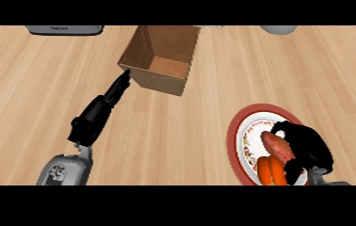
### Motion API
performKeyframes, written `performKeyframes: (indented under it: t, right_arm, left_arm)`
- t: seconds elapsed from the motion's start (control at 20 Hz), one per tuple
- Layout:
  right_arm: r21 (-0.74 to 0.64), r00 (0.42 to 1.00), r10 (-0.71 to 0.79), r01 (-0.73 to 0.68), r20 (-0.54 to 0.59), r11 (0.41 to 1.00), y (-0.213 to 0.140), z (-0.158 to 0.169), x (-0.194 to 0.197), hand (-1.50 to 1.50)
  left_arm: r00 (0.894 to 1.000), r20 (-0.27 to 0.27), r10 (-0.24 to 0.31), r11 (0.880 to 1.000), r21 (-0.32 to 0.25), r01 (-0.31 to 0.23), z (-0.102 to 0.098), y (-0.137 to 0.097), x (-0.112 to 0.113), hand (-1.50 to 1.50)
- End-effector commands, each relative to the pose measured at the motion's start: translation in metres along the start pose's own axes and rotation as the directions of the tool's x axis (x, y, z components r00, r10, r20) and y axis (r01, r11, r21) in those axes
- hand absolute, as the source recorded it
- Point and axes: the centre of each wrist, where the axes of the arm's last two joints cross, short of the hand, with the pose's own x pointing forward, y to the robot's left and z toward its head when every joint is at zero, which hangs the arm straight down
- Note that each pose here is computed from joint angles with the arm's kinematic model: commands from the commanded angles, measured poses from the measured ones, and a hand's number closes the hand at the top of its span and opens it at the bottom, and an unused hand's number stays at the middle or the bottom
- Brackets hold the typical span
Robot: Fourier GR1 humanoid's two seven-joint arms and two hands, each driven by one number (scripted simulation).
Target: Pick the sweet potato from the plate and place it in the cardboard box
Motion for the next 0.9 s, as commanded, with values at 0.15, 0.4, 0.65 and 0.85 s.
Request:
performKeyframes:
  t: [0.15, 0.4, 0.65, 0.85]
  right_arm:
    - [-0.151, 0.991, 0.016, 0.004, 0.133, 0.988, 0.002, 0.022, 0.14, 1.5]
    - [-0.273, 0.976, 0.117, -0.063, 0.185, 0.96, -0.006, 0.037, 0.215, 1.5]
    - [-0.436, 0.981, 0.143, -0.072, 0.131, 0.897, -0.013, 0.061, 0.263, 1.5]
    - [-0.479, 0.978, 0.113, -0.014, 0.178, 0.878, -0.021, 0.086, 0.293, 1.5]
  left_arm:
    - [1.0, 0.002, -0.014, 1.0, -0.009, 0.014, -0.011, -0.005, 0.008, 0.0]
    - [1.0, 0.024, -0.005, 0.997, -0.082, 0.007, -0.014, -0.017, 0.009, 0.0]
    - [0.999, 0.041, 0.011, 0.995, -0.098, -0.007, -0.024, -0.023, 0.022, 0.0]
    - [0.999, 0.035, 0.02, 0.997, -0.079, -0.017, -0.028, -0.023, 0.016, 0.0]
